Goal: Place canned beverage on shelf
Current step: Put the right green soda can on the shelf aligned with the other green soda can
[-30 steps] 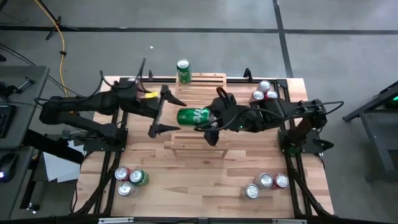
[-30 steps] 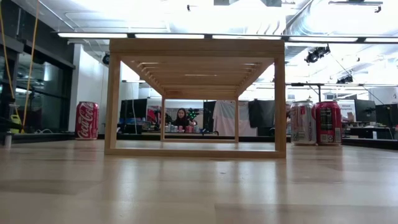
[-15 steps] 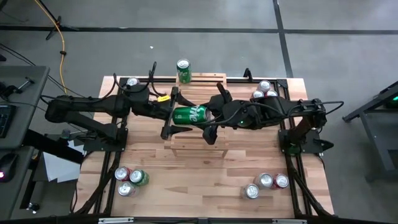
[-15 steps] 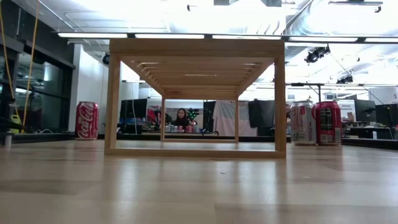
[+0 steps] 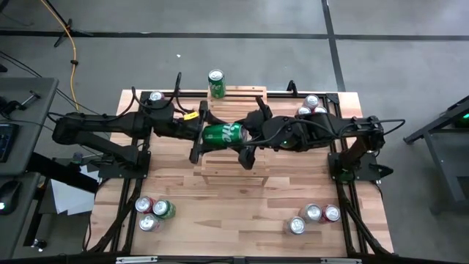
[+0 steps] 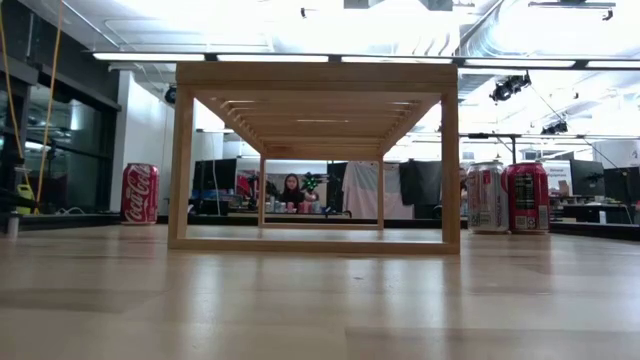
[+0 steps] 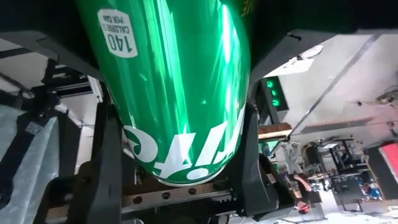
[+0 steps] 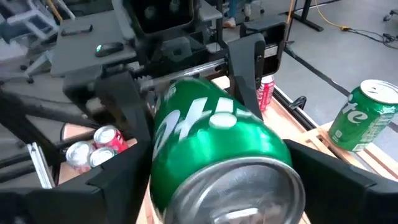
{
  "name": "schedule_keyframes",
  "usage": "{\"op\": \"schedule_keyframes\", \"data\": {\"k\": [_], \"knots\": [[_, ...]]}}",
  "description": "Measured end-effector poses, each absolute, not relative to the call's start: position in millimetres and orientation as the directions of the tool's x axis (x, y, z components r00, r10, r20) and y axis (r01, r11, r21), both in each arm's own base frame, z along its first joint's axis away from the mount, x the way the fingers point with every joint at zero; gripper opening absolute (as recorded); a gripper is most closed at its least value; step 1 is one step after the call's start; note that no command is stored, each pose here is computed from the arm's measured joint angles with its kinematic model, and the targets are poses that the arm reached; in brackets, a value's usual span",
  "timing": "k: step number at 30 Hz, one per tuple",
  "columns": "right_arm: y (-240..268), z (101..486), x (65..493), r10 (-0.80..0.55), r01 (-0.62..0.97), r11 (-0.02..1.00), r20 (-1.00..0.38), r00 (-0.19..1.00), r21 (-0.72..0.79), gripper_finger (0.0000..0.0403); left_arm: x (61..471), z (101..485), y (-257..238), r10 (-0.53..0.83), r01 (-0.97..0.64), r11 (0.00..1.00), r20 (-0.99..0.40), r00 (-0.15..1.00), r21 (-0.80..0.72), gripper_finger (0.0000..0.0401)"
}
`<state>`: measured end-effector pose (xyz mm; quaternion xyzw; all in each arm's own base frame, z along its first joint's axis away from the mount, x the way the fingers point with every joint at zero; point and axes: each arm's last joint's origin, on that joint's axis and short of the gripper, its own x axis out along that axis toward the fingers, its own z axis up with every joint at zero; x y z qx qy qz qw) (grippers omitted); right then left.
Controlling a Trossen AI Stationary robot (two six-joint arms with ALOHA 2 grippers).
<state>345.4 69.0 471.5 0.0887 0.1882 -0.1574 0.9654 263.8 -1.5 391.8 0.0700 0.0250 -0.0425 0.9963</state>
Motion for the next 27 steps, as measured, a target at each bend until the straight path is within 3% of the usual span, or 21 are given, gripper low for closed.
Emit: {"op": "schedule_keyframes", "data": {"k": [4,9,13,16,20,23,27], "knots": [[69,476,344,-0.269,0.337,0.932,-0.367,0.891,0.135,0.0374,258,388,2,-0.030,0.049,0.986,-0.116,0.993,0.162,0.0287],[66,482,329,-0.262,0.335,0.932,-0.385,0.885,0.136,0.0381,235,390,7,0.115,-0.070,0.972,-0.193,0.974,0.224,0.0287],[68,476,306,-0.295,0.406,0.904,-0.490,0.820,0.136,0.0383,215,395,13,0.150,-0.126,0.984,-0.200,0.968,0.126,0.0287],[81,454,303,-0.338,0.462,0.882,-0.568,0.750,0.086,0.0384,209,388,14,0.102,-0.102,0.995,-0.072,0.992,0.002,0.0287],[103,421,317,-0.347,0.472,0.876,-0.551,0.759,0.099,0.0384,213,357,10,0.032,0.002,0.984,0.187,0.982,-0.180,0.0287],[112,402,336,-0.360,0.466,0.872,-0.448,0.818,0.150,0.0385,218,334,8,0.045,0.049,0.956,0.307,0.951,-0.289,0.0287],[105,405,358,-0.417,0.460,0.853,-0.207,0.885,0.248,0.0385,223,328,5,0.108,0.041,0.936,0.398,0.911,-0.349,0.0287]]}}
